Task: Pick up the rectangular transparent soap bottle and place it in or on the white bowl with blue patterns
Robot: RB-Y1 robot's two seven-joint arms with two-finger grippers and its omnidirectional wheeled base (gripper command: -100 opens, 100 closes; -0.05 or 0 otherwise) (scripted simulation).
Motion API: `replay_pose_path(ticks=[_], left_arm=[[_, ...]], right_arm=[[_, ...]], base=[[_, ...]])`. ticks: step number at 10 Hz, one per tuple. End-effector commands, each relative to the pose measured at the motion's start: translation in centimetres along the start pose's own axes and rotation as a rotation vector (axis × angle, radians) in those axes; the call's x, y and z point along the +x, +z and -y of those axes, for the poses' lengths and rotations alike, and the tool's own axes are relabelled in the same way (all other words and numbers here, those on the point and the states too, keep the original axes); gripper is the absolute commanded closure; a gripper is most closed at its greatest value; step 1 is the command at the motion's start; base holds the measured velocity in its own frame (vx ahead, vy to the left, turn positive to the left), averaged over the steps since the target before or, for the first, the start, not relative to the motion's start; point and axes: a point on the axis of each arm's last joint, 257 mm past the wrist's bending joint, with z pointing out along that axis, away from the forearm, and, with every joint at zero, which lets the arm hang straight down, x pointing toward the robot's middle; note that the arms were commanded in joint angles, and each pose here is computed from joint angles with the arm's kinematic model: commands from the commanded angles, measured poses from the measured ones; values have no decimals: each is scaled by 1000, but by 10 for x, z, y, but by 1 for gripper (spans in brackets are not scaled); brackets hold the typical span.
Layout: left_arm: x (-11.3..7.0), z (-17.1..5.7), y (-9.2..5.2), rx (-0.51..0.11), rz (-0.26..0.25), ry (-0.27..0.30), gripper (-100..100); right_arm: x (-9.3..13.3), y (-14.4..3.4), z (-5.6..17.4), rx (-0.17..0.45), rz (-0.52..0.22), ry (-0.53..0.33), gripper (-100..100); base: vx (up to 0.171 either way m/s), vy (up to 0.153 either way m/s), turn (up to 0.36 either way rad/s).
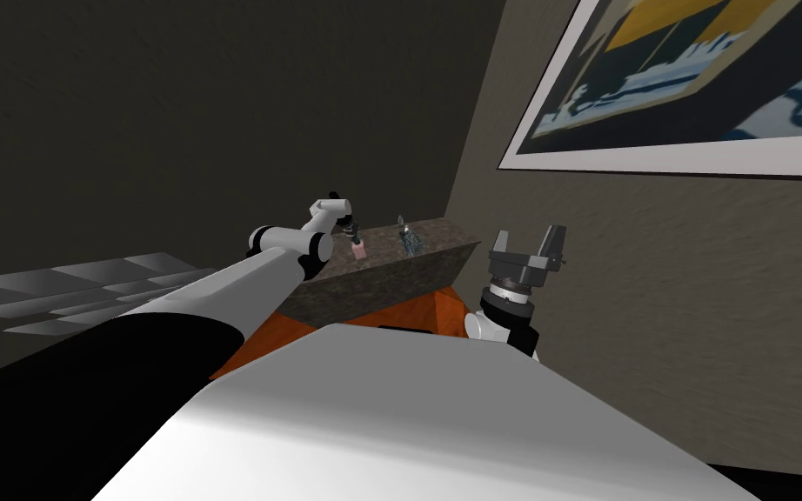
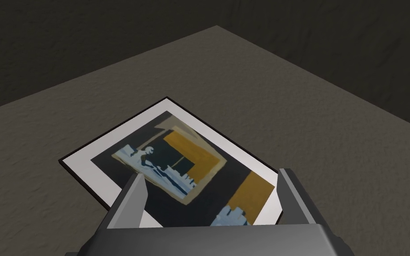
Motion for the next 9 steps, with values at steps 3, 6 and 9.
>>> replay_pose_path(ticks=[3, 6, 9], left_arm=[[-2, -30, 16, -73, -3, -21, -100], [-4, -23, 14, -53, -2, -17, 100], [-4, -17, 11, -38, -1, -17, 100]], right_arm=[[0, 0, 0, 0, 0, 0, 0], [0, 0, 0, 0, 0, 0, 0], [0, 0, 0, 0, 0, 0, 0]], base=[[-2, 5, -1], [4, 2, -4], [0, 0, 0]])
